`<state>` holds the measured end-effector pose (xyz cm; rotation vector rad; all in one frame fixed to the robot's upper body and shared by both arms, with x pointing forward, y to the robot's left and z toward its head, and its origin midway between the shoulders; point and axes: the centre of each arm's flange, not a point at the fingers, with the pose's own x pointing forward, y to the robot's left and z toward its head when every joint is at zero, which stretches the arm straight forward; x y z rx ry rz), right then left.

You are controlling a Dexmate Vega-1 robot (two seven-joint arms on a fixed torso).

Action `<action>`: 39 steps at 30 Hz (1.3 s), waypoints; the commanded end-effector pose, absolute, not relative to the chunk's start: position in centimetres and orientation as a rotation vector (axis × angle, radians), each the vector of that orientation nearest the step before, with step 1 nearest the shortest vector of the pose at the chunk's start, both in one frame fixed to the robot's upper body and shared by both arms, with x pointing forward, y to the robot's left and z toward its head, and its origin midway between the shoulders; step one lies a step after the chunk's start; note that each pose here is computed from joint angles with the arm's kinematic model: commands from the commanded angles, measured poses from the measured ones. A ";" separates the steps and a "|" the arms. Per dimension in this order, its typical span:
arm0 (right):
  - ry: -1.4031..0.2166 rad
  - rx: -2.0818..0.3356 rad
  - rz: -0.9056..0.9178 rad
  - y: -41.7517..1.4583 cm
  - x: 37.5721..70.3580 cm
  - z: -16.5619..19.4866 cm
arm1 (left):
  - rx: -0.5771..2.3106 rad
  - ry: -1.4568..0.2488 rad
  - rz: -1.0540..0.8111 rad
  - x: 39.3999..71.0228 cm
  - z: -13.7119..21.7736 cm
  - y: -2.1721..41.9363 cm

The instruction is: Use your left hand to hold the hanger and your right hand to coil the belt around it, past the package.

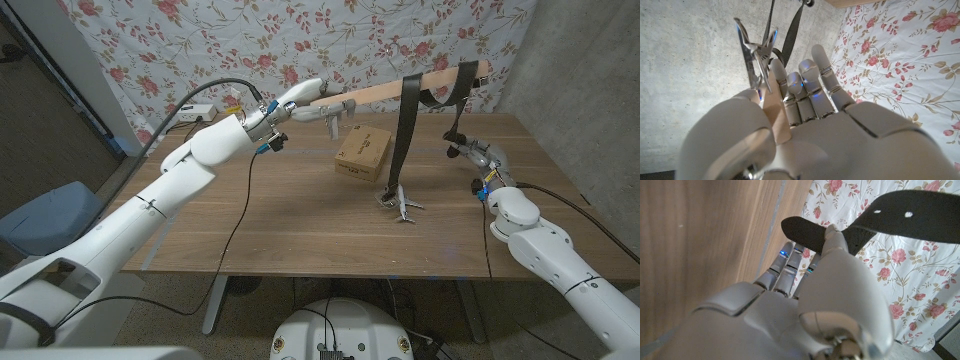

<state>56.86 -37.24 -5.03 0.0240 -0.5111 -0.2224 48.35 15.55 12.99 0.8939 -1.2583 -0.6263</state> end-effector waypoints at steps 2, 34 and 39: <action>-0.587 0.082 -0.292 -36.0 52.8 -9.2 | 0.868 -1.296 -0.563 48.8 12.7 15.7; -0.812 0.075 -0.262 -33.9 38.7 -14.5 | 0.938 -1.232 -0.483 49.4 12.4 15.1; -0.868 0.034 -0.234 -33.3 36.9 -13.3 | 0.939 -1.227 -0.486 49.6 12.3 15.1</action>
